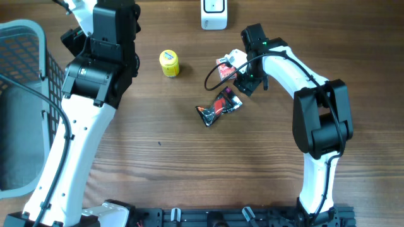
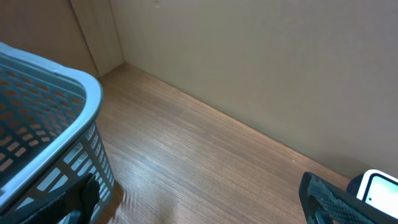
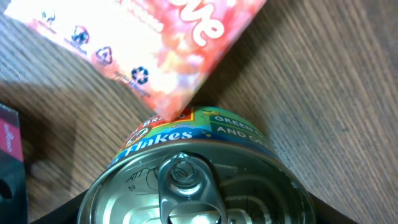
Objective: Scan the item barcode
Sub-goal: 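Carry the tin can with the right gripper to the scanner's face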
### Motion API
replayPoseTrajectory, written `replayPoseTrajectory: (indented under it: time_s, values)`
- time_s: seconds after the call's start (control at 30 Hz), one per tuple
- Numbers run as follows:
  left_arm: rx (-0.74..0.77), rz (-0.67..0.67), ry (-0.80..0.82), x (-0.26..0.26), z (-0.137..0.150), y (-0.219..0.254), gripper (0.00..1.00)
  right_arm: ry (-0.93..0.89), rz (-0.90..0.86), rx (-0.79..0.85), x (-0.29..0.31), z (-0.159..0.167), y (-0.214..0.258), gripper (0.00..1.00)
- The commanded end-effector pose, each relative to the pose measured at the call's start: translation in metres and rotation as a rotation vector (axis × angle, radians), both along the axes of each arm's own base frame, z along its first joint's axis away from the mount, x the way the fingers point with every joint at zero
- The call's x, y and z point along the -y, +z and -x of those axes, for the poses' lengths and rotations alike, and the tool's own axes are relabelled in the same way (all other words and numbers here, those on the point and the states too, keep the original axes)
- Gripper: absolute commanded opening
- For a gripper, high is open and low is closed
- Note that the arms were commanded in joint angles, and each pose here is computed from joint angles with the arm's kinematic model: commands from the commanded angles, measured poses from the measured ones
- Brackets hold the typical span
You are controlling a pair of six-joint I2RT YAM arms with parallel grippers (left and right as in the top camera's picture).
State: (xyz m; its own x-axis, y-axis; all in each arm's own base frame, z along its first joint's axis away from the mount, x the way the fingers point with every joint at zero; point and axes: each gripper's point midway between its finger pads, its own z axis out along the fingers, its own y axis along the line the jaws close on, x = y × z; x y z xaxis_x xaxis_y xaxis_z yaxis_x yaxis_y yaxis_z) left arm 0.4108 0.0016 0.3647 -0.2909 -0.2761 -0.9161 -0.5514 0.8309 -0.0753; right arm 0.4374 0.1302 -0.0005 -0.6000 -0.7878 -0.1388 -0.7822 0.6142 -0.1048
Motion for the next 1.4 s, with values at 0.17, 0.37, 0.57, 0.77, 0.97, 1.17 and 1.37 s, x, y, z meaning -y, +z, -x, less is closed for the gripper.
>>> replayPoseTrajectory:
  time_s: [0.17,0.37,0.57,0.77,0.97,1.17,1.37]
  values:
    - [0.026,0.009,-0.001,-0.002,0.003,0.01,1.0,-0.068,0.055,-0.038,0.013,0.005,-0.035,0.66]
    - [0.024,0.008,0.013,-0.007,0.003,0.01,1.0,-0.123,0.024,0.027,0.008,-0.011,-0.033,0.65]
    - [0.016,0.006,0.014,-0.008,0.004,0.008,1.0,-0.187,-0.022,0.113,0.002,-0.033,-0.027,0.66]
    - [0.012,0.005,0.019,-0.01,0.005,0.008,1.0,-0.297,-0.106,0.23,-0.007,-0.062,-0.016,0.66]
    - [0.013,0.005,0.019,-0.01,0.005,0.008,1.0,-0.375,-0.264,0.298,-0.029,-0.085,-0.002,0.66]
    - [0.013,0.005,0.032,-0.015,0.005,0.008,1.0,-0.444,-0.391,0.357,-0.047,-0.102,0.014,0.72]
    - [0.009,0.004,0.045,-0.021,0.006,0.007,1.0,-0.459,-0.468,0.42,-0.066,-0.117,0.034,0.68]
